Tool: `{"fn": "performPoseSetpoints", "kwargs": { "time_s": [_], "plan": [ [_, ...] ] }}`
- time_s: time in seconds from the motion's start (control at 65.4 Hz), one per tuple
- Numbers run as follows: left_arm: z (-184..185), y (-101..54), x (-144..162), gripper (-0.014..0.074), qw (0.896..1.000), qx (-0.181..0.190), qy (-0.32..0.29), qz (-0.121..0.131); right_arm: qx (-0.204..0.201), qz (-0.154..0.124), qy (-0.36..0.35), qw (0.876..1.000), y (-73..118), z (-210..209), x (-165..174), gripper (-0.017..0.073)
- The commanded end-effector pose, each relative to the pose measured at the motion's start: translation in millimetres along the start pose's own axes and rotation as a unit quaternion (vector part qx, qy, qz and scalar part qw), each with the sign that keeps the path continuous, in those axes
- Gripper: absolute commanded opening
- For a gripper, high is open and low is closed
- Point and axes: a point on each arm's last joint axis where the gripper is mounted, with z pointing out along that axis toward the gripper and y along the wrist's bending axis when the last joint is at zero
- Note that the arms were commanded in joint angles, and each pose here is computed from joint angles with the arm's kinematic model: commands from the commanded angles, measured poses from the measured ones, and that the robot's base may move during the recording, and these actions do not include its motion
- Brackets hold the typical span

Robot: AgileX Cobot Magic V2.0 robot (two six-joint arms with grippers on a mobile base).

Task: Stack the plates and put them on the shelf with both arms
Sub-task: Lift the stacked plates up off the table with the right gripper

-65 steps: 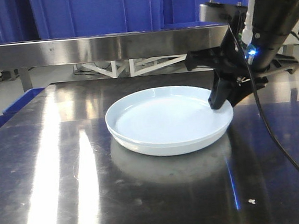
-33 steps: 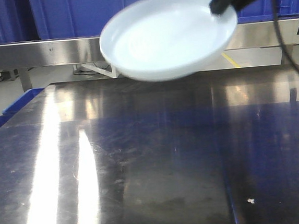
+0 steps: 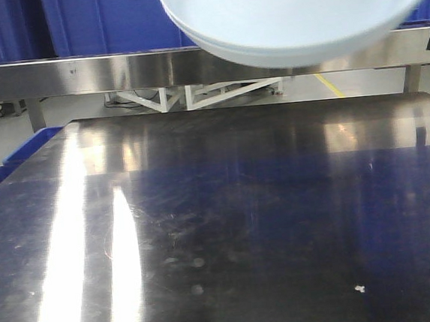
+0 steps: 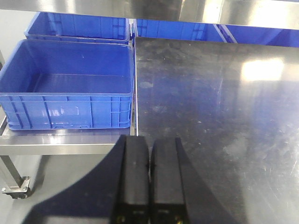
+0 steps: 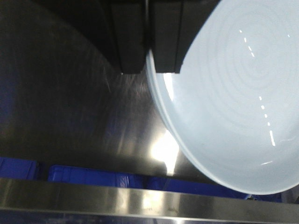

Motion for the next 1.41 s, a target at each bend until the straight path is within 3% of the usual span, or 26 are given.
{"fn": "performPoseSetpoints", "kwargs": {
  "time_s": [0.0, 0.505, 1.392],
  "plan": [
    [-3.2, -0.6, -17.8, 0.0087, 0.998, -0.002, -0.058, -0.002, -0.006, -0.003, -0.069, 0.998, 0.4, -22.4, -4.1, 0.0015],
    [-3.2, -0.6, -17.8, 0.0087, 0.998, -0.002, -0.058, -0.002, -0.012, -0.005, -0.088, 0.996, -10.9, -70.1, 70.8, 0.0015],
    [-3.2, -0.6, -17.8, 0.0087, 0.998, -0.002, -0.058, -0.002, -0.013, -0.005, -0.093, 0.996, -10.8, -72.3, 71.2, 0.0015]
  ]
}}
